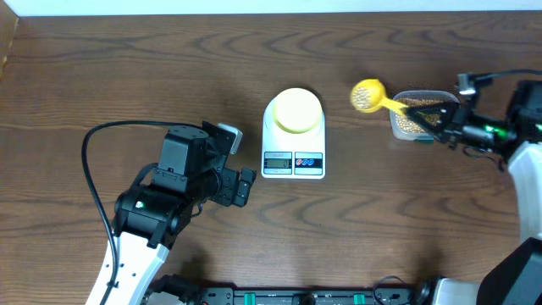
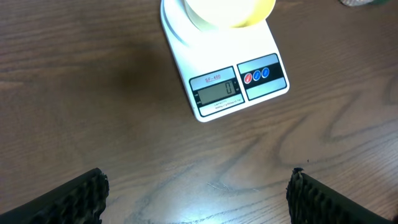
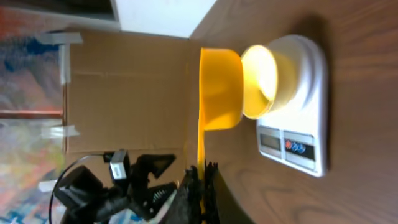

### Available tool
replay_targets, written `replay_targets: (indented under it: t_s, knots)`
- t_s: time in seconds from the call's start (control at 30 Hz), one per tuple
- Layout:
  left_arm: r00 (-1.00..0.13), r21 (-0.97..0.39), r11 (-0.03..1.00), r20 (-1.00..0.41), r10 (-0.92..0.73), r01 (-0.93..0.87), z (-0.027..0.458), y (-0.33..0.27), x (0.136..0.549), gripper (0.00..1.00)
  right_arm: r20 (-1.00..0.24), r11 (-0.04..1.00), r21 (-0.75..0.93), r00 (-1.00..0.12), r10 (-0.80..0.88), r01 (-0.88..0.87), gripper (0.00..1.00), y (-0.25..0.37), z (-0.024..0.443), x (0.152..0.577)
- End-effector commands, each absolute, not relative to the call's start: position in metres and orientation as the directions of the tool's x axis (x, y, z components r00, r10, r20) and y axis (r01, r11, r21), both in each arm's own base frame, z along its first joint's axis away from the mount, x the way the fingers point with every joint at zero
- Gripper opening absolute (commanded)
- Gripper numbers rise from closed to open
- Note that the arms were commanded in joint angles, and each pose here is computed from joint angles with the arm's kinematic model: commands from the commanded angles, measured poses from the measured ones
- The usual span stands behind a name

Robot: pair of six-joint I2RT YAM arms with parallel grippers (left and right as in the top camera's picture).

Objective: Scoop item into bowl and weigh 50g on scale
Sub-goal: 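Carry the filled yellow scoop with the right gripper over the bowl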

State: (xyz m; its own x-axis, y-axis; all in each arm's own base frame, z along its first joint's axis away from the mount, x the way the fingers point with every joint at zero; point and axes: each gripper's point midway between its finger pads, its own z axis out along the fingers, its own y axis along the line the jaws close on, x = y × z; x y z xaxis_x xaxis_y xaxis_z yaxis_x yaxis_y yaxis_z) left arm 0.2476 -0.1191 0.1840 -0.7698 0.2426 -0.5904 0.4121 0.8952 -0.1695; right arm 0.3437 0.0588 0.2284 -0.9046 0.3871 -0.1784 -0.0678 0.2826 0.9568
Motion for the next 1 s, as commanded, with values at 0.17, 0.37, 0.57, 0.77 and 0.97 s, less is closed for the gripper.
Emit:
replay_targets:
  t_s: [0.17, 0.37, 0.57, 0.77, 0.97]
  knots:
    - [-0.770, -0.160, 0.898, -0.588, 0.247, 0.411, 0.182, -0.118, 0.247, 0.93, -0.065, 0.319, 0.946, -0.931, 0.358, 0.057, 0.02, 0.115, 0.219, 0.360]
    - [-0.770, -0.160, 0.898, -0.588, 0.248, 0.411, 0.182, -0.118, 0.247, 0.93, -0.162, 0.471, 0.882, -0.918, 0.361, 0.030, 0.01, 0.138, 0.200, 0.371]
    - [-0.770, -0.160, 0.898, -0.588, 0.247, 0.411, 0.182, -0.118, 0.247, 0.94, -0.416, 0.662, 0.729, -0.881, 0.226, -0.174, 0.01, 0.161, 0.185, 0.379]
    - [-0.770, -0.160, 0.898, -0.588, 0.248, 0.411, 0.182, -0.118, 0.247, 0.94, -0.586, 0.749, 0.568, -0.806, 0.076, -0.342, 0.01, 0.178, 0.181, 0.384]
    - [-0.770, -0.160, 0.898, -0.588, 0.247, 0.411, 0.182, -0.118, 0.247, 0.93, -0.690, 0.789, 0.387, -0.717, -0.096, -0.477, 0.01, 0.187, 0.175, 0.384]
